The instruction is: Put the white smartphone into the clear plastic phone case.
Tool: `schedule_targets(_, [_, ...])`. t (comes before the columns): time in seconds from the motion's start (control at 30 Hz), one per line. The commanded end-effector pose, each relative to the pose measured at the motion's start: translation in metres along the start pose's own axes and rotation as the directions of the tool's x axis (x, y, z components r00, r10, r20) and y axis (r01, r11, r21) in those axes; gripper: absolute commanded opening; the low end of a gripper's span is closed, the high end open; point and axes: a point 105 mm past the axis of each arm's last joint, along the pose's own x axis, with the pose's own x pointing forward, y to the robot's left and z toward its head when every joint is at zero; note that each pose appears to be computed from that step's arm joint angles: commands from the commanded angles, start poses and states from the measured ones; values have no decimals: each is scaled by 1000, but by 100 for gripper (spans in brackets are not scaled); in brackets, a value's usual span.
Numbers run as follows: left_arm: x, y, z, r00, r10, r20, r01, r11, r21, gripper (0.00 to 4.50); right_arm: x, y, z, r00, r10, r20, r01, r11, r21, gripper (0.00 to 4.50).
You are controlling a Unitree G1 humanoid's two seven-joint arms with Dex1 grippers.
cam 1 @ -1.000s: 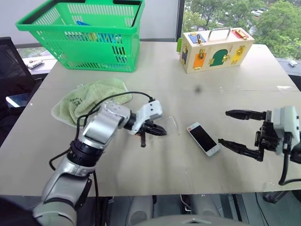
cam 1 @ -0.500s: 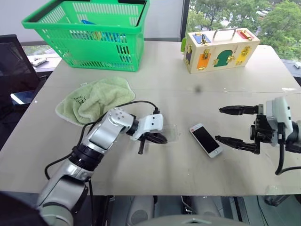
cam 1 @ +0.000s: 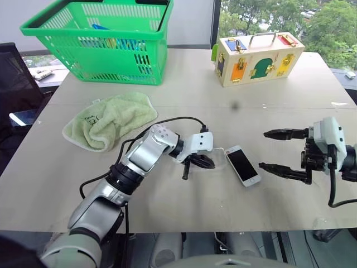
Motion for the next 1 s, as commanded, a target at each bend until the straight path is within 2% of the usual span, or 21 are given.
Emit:
schedule_targets(0.03, [-8,2,21,996,9,86,-11,1000,29,130,3,-3,4,999,-36,3,36,999,-24,450])
schedule_targets(0.1, [-13,0,24,993,19,118,-23,999,35,231,6,-4,1,998,-67,-6,67,998,-19,450])
schedule_targets(0.2, [-32,-6,27,978,28,206,-32,999,19,377,18,2,-11,990,-105,-96,102,994,-42,450])
schedule_targets(0.27, [-52,-11,17,973,55,224,-57,998,2,444,32,9,-23,988,-115,-102,125,986,107,450])
schedule_targets(0.4, [-79,-21,-1,960,143,240,-139,990,-32,444,53,9,-53,942,-277,-190,310,935,173,450])
schedule_targets(0.53, [-96,-28,2,910,222,351,-206,975,-85,444,61,4,-66,872,-423,-245,470,864,180,450])
schedule_targets(0.73, [-119,-51,9,878,187,441,-158,982,-102,444,71,20,-83,843,-410,-349,507,824,255,450])
schedule_targets(0.93, [-132,-61,4,890,166,425,-121,984,-131,444,77,40,-103,828,-323,-458,484,824,293,450])
schedule_targets(1.0, [-132,-64,3,891,175,419,-129,982,-135,444,76,45,-120,791,-318,-523,510,814,277,450])
